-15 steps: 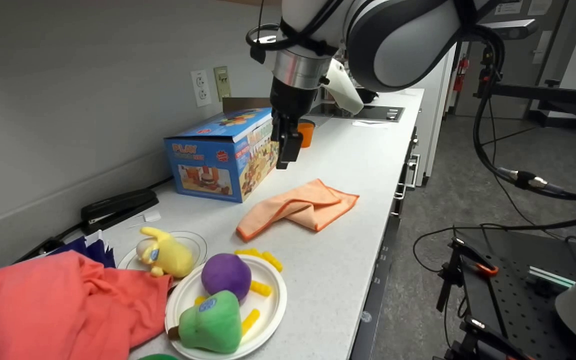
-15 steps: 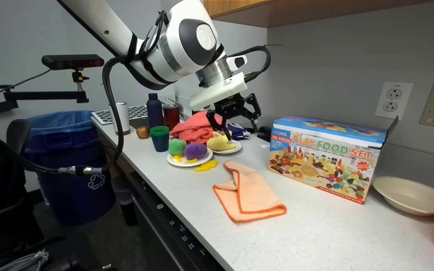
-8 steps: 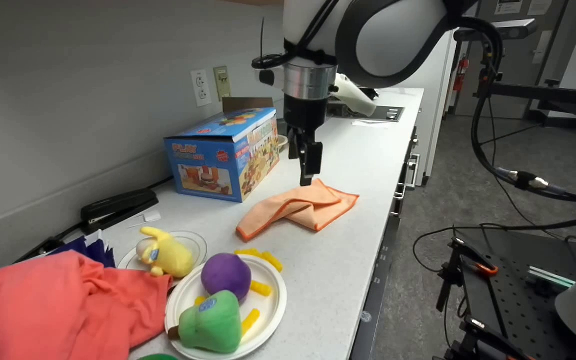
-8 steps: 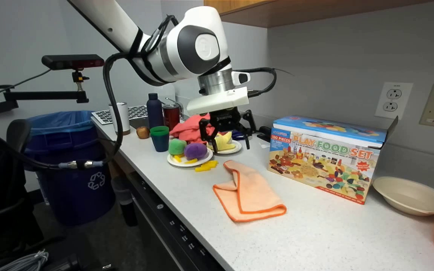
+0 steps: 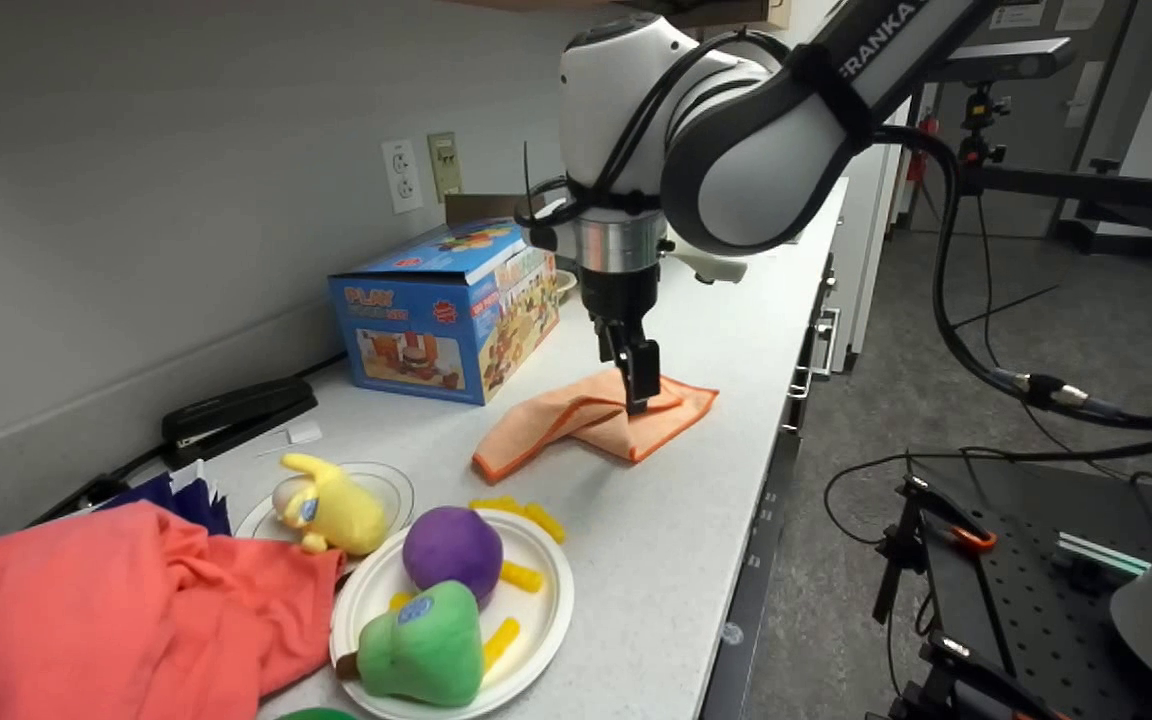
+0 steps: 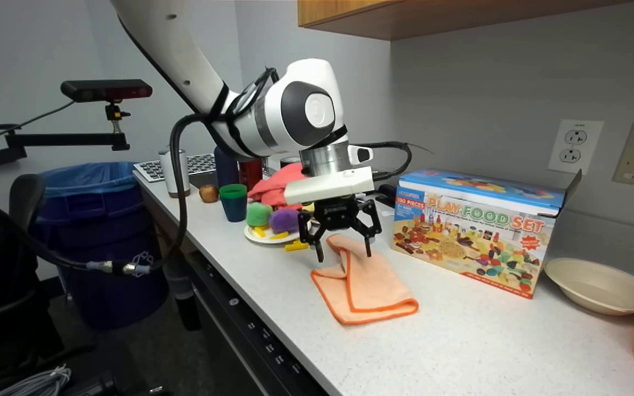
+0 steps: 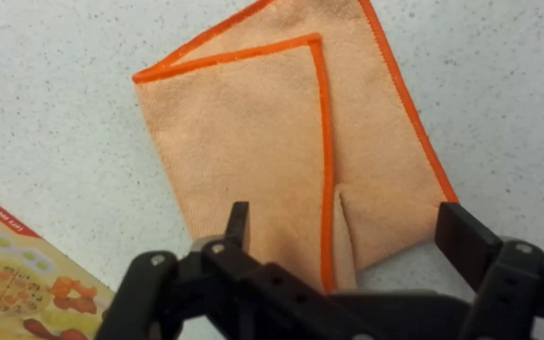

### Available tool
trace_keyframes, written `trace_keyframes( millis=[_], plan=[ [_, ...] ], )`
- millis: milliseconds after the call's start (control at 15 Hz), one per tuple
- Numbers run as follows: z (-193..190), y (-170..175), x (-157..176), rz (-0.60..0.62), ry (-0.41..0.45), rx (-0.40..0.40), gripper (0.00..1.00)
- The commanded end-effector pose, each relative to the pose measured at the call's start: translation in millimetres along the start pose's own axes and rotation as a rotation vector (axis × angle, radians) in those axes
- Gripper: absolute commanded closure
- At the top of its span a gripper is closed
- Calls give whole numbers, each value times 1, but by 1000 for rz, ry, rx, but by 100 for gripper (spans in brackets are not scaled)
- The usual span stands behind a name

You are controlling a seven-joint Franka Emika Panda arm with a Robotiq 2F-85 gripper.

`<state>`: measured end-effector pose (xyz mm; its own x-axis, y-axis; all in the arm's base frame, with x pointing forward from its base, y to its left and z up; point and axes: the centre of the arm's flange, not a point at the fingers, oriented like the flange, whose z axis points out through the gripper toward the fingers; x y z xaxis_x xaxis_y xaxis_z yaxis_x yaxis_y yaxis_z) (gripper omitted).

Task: Unfold the cloth on the counter

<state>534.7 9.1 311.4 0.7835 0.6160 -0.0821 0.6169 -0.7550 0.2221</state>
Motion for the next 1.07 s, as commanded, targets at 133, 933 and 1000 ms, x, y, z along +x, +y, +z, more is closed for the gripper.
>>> trace_keyframes(
  millis=[133, 933, 1000],
  plan=[
    [39, 16, 1, 13, -55, -83, 0],
    [41, 39, -9, 28, -42, -154, 88],
    [40, 40, -11, 25, -44, -160, 94]
  ],
)
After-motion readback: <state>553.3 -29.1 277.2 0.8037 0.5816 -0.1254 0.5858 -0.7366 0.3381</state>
